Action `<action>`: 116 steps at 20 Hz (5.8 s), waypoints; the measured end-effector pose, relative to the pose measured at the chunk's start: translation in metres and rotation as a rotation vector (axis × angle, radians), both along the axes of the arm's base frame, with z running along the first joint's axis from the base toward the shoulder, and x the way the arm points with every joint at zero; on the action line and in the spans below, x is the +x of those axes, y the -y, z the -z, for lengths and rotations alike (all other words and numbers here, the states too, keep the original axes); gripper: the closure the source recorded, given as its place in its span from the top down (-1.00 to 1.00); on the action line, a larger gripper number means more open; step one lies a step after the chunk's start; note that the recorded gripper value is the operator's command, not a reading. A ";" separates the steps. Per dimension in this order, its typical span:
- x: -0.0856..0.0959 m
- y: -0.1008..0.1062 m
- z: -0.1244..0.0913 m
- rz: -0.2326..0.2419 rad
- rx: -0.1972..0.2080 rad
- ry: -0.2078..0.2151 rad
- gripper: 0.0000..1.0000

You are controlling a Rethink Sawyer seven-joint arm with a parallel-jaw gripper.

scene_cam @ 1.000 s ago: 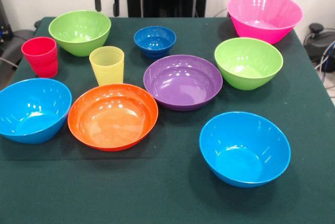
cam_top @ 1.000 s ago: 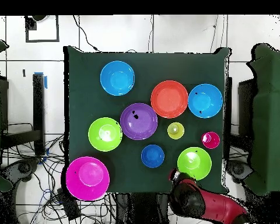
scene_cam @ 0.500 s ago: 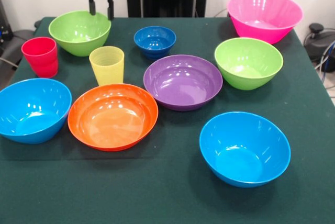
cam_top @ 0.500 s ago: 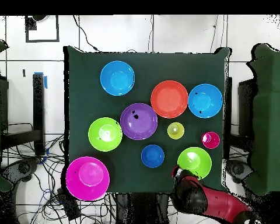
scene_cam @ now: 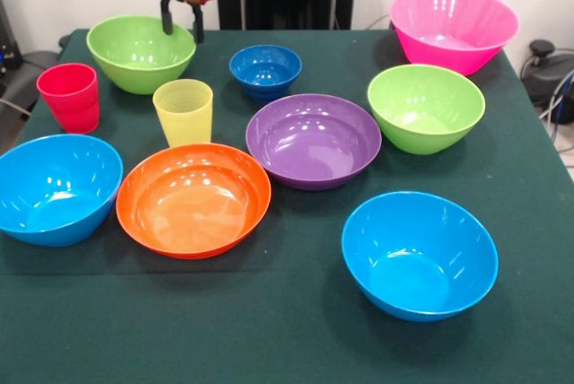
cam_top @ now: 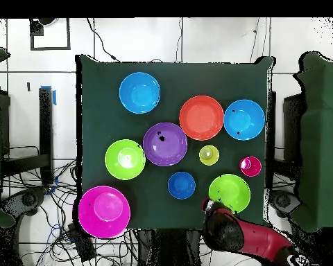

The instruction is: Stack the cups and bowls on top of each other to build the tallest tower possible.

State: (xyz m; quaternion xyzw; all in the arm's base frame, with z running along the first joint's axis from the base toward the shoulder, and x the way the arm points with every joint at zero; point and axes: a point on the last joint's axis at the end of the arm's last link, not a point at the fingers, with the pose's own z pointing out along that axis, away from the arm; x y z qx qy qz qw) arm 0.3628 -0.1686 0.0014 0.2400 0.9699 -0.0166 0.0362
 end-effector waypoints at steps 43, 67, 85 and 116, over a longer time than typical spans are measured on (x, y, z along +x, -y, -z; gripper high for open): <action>0.014 0.008 -0.002 0.029 0.035 0.046 1.00; 0.014 0.005 0.000 0.023 0.039 0.044 1.00; 0.013 0.004 -0.001 0.018 0.033 0.038 -1.00; 0.013 0.017 -0.013 0.044 0.021 0.060 -1.00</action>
